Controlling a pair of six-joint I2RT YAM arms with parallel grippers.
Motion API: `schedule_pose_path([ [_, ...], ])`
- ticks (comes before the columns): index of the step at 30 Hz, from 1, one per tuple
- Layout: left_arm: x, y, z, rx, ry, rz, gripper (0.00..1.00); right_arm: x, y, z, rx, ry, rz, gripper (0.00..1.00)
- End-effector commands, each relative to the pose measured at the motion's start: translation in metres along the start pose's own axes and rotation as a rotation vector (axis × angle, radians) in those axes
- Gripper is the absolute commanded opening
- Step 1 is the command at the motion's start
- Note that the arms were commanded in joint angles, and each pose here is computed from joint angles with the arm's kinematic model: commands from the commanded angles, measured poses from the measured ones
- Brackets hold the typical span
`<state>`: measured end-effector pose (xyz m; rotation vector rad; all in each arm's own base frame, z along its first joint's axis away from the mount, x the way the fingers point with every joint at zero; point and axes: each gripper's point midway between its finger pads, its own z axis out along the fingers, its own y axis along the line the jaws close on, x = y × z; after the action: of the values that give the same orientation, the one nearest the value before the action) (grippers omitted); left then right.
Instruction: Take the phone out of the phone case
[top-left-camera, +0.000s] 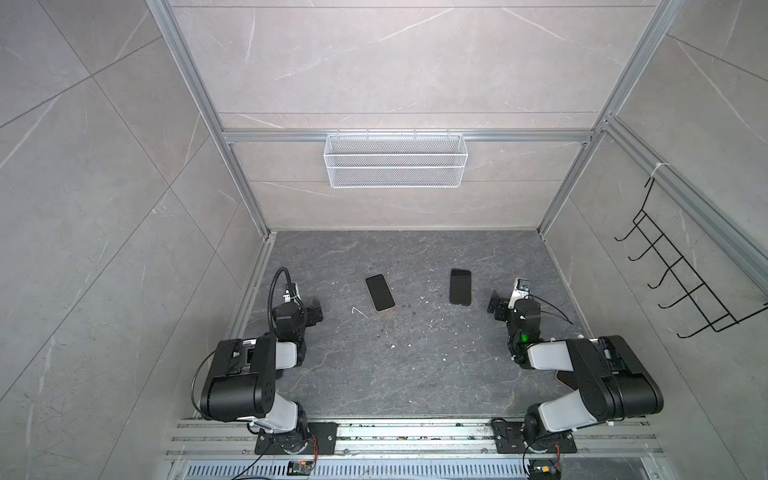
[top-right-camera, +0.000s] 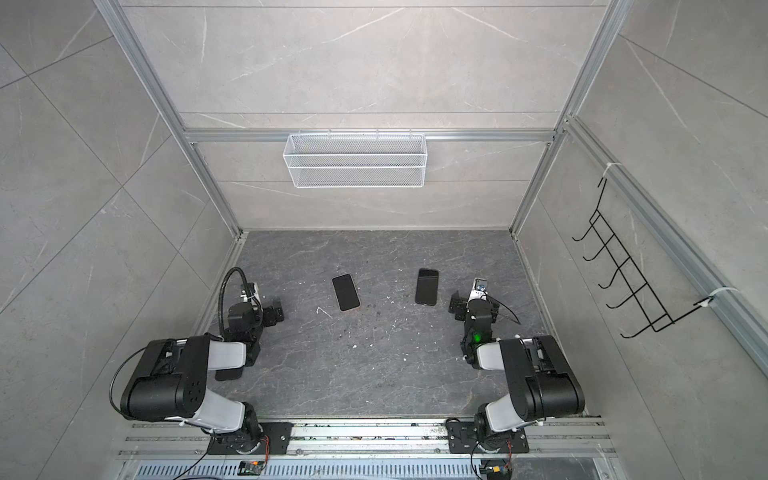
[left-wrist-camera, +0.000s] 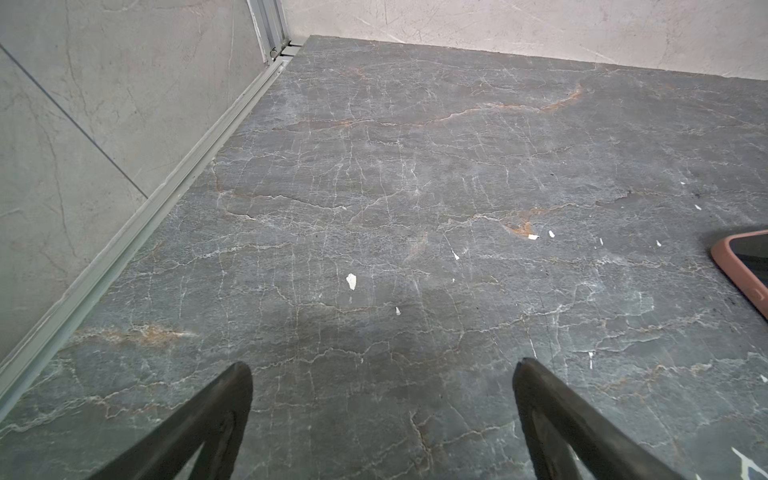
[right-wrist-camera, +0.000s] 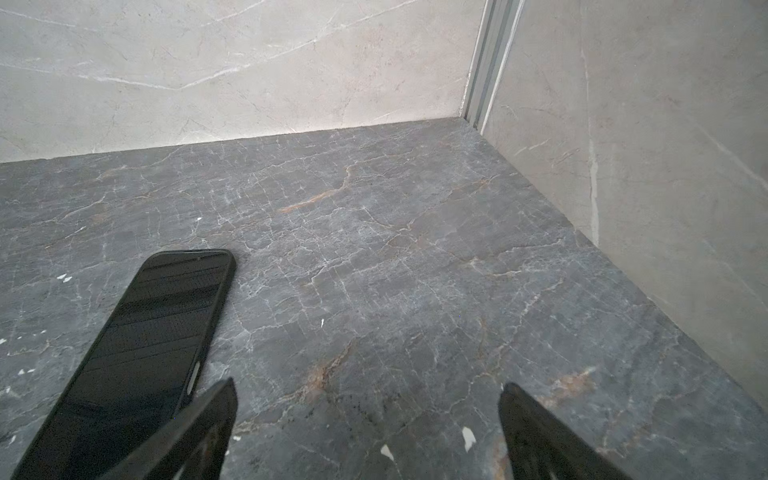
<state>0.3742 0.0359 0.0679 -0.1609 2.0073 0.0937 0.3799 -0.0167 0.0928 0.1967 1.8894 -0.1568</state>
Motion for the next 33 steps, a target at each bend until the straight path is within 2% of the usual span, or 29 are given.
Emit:
schedule_pose_path([
  [1,-0.02,-0.002,0.0,0.013,-0.053,0.008,1.0,-0.007,0.001,0.001,-0.004,-0.024,0.002,1.0],
  [23,-0.02,-0.002,0.0,0.014,-0.055,0.007,1.0,-0.008,0.001,0.0,-0.006,-0.03,-0.001,1.0],
  [26,-0.029,-0.011,-0.005,0.047,-0.058,0.039,1.0,-0.016,0.007,-0.005,-0.01,-0.031,-0.03,1.0],
  [27,-0.035,-0.011,-0.01,0.031,-0.064,0.045,1.0,-0.026,0.004,-0.009,0.05,-0.056,-0.04,1.0],
  [29,-0.044,-0.01,-0.02,-0.004,-0.049,0.044,1.0,-0.034,0.002,-0.016,0.098,0.03,-0.074,0.99],
  [30,-0.051,-0.009,-0.026,-0.024,-0.041,0.035,1.0,-0.047,0.001,-0.021,0.105,0.05,-0.051,0.98],
  [33,-0.072,-0.011,-0.049,-0.04,-0.015,-0.08,1.0,-0.072,0.009,-0.04,0.062,0.119,0.014,0.99],
])
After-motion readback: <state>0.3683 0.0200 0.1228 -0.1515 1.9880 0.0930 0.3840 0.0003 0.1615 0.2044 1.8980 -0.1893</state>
